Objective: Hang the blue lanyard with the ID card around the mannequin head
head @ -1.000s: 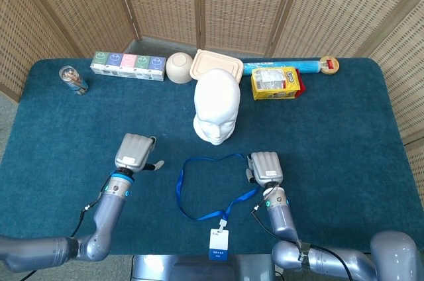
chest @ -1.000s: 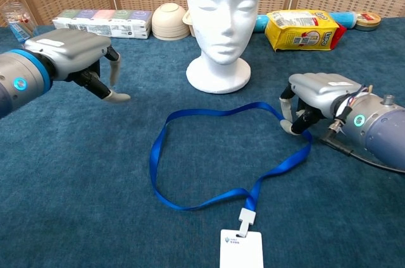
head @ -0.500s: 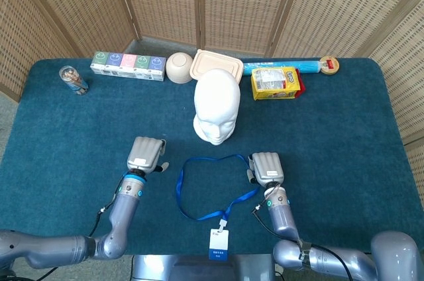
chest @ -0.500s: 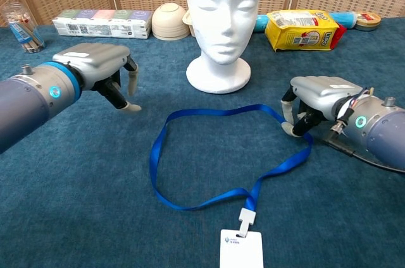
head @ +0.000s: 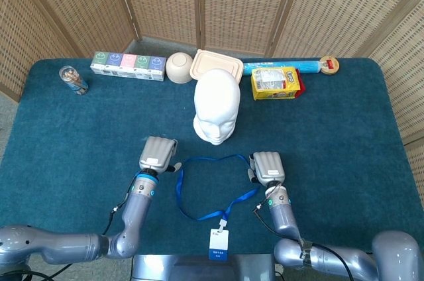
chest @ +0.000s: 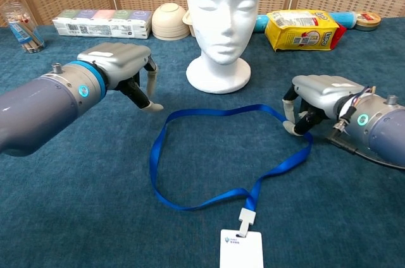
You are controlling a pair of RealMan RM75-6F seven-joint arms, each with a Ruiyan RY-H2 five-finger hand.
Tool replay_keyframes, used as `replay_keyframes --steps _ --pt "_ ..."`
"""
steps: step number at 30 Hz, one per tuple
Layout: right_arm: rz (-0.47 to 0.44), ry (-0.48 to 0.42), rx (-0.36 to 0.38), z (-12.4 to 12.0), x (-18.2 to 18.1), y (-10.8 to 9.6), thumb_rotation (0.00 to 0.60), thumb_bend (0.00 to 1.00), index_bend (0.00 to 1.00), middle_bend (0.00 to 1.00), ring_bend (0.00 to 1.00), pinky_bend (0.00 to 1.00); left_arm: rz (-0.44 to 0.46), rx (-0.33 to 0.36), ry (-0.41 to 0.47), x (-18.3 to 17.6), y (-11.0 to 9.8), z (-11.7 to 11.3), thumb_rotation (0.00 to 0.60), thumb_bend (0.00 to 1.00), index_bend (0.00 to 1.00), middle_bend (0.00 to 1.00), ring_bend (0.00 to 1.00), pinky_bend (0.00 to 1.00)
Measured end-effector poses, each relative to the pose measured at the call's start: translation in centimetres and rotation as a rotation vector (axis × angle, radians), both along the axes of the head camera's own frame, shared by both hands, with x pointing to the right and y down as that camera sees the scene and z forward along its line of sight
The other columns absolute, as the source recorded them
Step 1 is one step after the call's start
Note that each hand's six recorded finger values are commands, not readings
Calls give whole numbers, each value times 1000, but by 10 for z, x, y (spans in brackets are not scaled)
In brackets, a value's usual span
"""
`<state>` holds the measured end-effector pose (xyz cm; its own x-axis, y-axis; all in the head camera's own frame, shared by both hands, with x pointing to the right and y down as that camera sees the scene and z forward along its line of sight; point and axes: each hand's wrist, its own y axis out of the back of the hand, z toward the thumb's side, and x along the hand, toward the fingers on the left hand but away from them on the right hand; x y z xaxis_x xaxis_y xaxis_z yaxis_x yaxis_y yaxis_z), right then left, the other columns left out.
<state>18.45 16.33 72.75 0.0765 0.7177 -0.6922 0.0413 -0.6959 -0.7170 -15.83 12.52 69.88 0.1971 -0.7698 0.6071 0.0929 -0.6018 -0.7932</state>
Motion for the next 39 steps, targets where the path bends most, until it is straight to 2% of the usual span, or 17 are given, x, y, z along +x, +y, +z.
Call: replay_keyframes --steps 19,24,39 --pt "5 0 -7 0 6 -1 554 517 620 1000 1000 1000 0 -29 -38 25 8 24 439 215 557 1000 1000 1000" --pt "9 2 -13 1 9 0 555 517 620 1000 1000 1000 -15 -45 -24 32 9 24 442 214 557 1000 1000 1000" --pt "23 -6 -18 1 13 -1 555 517 623 1000 1000 1000 -3 -40 -63 36 7 30 439 214 557 1000 1000 1000"
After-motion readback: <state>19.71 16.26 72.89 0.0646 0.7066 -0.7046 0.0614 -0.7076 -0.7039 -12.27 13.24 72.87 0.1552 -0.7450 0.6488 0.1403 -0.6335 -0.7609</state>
